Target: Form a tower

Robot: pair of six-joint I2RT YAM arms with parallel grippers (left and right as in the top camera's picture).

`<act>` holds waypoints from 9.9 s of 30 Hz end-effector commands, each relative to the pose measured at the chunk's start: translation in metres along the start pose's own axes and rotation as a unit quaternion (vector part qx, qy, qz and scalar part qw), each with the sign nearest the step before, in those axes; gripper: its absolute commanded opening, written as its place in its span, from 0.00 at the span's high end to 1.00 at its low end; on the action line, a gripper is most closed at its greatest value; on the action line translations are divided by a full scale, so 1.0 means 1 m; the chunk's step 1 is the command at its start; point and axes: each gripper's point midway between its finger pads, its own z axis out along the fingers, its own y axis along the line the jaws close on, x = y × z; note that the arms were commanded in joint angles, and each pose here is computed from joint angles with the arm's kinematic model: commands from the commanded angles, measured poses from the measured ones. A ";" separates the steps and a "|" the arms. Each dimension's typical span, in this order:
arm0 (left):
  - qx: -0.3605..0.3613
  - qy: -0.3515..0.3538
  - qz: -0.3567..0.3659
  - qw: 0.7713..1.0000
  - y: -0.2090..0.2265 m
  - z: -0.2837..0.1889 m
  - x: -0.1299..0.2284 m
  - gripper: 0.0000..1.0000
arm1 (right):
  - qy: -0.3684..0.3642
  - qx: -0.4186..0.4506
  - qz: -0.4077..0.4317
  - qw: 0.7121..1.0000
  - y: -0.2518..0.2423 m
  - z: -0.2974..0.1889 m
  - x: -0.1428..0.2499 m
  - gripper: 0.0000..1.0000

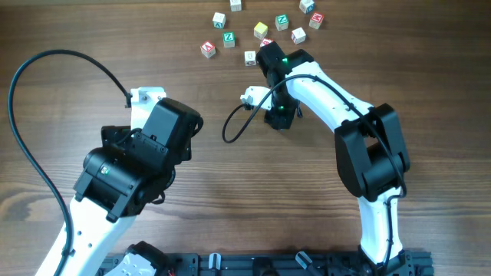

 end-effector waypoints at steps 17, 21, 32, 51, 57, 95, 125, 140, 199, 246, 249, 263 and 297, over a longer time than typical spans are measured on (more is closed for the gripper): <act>0.000 -0.004 0.000 1.000 0.002 -0.002 -0.001 0.00 | -0.101 -0.006 0.121 0.987 -0.013 -0.029 -0.047 0.00; 0.000 -0.004 0.000 1.000 0.002 -0.002 -0.001 0.00 | -0.137 0.024 0.271 0.952 -0.033 -0.075 -0.058 0.00; 0.000 -0.004 0.000 1.000 0.002 -0.002 -0.001 0.00 | -0.131 -0.007 0.688 0.714 -0.049 -0.146 -0.006 0.00; 0.000 -0.004 0.000 1.000 0.002 -0.002 -0.001 0.00 | -0.033 -0.055 0.700 0.711 -0.005 -0.028 -0.006 0.00; 0.000 -0.004 0.000 1.000 0.002 -0.002 -0.001 0.00 | -0.017 -0.038 0.689 0.723 -0.005 -0.010 -0.005 0.00; 0.000 -0.004 0.000 1.000 0.002 -0.002 -0.001 0.00 | 0.008 -0.054 0.660 0.749 0.002 0.011 -0.004 0.73; 0.000 -0.004 0.000 1.000 0.002 -0.002 -0.001 0.00 | 0.019 -0.081 0.641 0.763 0.012 0.000 -0.007 0.28; 0.000 -0.004 0.000 1.000 0.002 -0.002 -0.001 0.00 | 0.011 -0.049 0.651 0.757 0.000 -0.025 -0.011 0.39; 0.000 -0.004 0.000 1.000 0.002 -0.002 -0.001 0.00 | 0.035 -0.022 0.659 0.751 0.002 -0.016 0.003 0.72; 0.000 -0.004 0.000 1.000 0.002 -0.002 -0.001 0.00 | -0.002 -0.024 0.664 0.748 -0.006 -0.055 0.001 0.95; 0.000 -0.004 0.000 1.000 0.002 -0.002 -0.001 0.00 | 0.004 -0.029 0.668 0.744 -0.003 -0.047 0.003 0.95; 0.000 -0.004 0.000 1.000 0.002 -0.002 -0.001 0.00 | 0.013 -0.033 0.668 0.743 0.001 -0.043 0.006 0.95; 0.000 -0.004 0.000 1.000 0.002 -0.002 -0.001 0.00 | 0.012 -0.033 0.666 0.745 -0.001 -0.042 0.007 0.96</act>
